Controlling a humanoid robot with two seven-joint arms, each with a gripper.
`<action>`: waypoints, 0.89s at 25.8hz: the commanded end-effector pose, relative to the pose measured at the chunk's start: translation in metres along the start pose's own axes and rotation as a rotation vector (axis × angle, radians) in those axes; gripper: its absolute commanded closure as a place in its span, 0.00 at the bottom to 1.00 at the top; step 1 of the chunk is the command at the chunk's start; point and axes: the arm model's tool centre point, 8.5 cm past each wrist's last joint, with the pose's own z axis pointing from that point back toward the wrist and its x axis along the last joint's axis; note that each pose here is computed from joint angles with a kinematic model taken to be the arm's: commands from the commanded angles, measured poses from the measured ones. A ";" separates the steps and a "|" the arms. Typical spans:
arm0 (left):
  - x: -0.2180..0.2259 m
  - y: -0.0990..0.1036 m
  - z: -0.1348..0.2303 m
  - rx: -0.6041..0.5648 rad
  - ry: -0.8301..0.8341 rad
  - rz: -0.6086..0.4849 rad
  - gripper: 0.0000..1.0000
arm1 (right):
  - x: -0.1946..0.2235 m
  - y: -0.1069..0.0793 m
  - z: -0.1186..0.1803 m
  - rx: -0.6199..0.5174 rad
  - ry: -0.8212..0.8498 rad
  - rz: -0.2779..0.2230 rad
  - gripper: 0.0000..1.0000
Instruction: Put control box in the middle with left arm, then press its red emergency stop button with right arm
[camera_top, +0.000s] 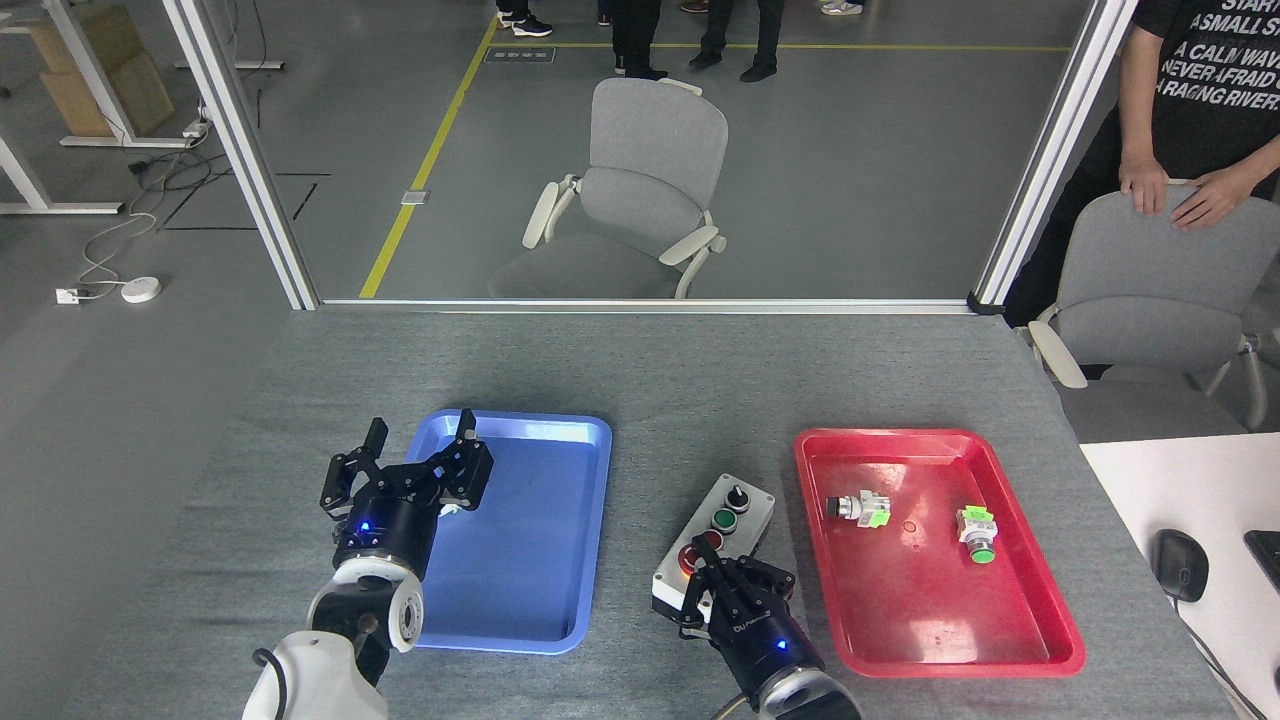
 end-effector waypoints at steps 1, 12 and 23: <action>-0.001 0.000 -0.003 -0.004 0.004 -0.002 0.01 | 0.006 0.018 0.002 0.045 -0.013 0.005 1.00; -0.005 0.003 -0.004 0.001 0.016 -0.002 0.01 | -0.023 -0.039 0.006 -0.139 0.054 0.034 1.00; -0.008 0.003 -0.004 0.002 0.023 -0.001 0.01 | -0.149 -0.046 0.100 -0.173 0.317 0.057 0.53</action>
